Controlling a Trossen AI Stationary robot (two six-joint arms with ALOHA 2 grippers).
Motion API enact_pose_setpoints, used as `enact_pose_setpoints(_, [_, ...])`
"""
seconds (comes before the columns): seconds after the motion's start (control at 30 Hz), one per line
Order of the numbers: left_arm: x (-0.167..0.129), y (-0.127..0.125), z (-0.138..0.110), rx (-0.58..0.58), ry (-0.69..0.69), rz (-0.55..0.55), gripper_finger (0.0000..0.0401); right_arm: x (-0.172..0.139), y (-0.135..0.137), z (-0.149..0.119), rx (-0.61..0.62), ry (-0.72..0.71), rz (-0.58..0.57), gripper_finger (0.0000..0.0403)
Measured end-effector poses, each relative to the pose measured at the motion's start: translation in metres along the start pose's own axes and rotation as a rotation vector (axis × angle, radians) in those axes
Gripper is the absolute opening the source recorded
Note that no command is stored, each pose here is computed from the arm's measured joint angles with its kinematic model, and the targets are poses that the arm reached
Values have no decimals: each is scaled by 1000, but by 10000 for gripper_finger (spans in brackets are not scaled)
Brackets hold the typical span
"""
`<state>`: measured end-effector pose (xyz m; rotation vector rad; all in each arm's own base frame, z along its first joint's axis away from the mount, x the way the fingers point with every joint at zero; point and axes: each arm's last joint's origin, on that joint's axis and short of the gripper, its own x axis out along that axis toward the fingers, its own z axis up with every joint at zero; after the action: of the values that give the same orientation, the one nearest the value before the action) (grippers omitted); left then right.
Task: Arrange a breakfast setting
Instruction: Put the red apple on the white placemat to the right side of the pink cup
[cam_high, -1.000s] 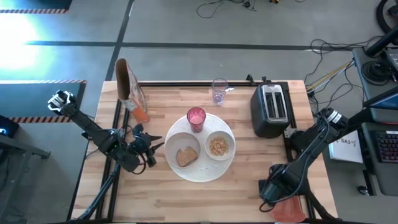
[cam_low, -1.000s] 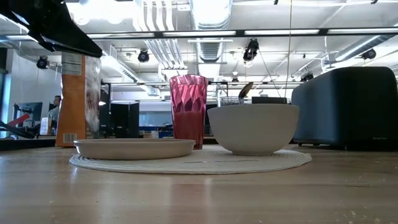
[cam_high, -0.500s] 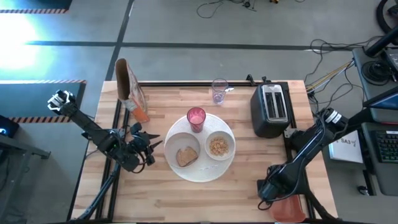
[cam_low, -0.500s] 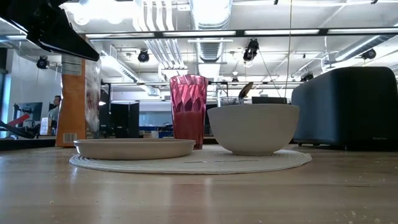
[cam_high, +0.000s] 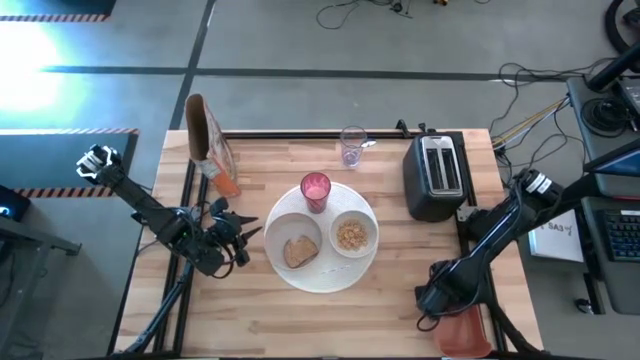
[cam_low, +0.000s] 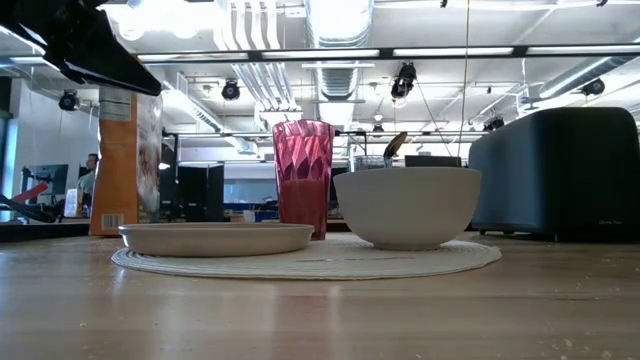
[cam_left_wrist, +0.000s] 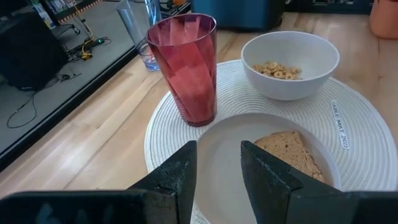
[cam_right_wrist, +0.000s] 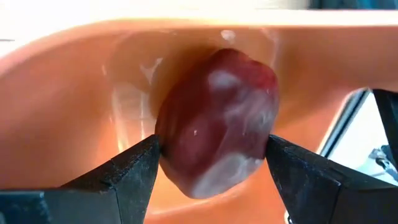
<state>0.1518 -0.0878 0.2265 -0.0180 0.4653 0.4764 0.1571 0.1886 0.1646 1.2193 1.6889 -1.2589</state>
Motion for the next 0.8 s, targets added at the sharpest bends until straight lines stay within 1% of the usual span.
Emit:
enact_pose_setpoints(0.1, [0,0,1,-7,-4,-3,108,7,1,4,-42,3,16,278])
enact_pose_setpoints(0.27, [0,-1,1,-15,-8,-6,108,16,0,11,-72,-4,7,266])
enact_pose_setpoints(0.37, [0,-1,1,-18,-9,-7,108,18,-1,14,-89,-9,2,250])
enact_pose_setpoints(0.63, [0,-2,2,-25,-13,-11,108,20,-2,15,-96,-13,-4,190])
enact_pose_setpoints(0.8, [0,-2,2,-26,-14,-11,108,19,-1,14,-128,5,8,184])
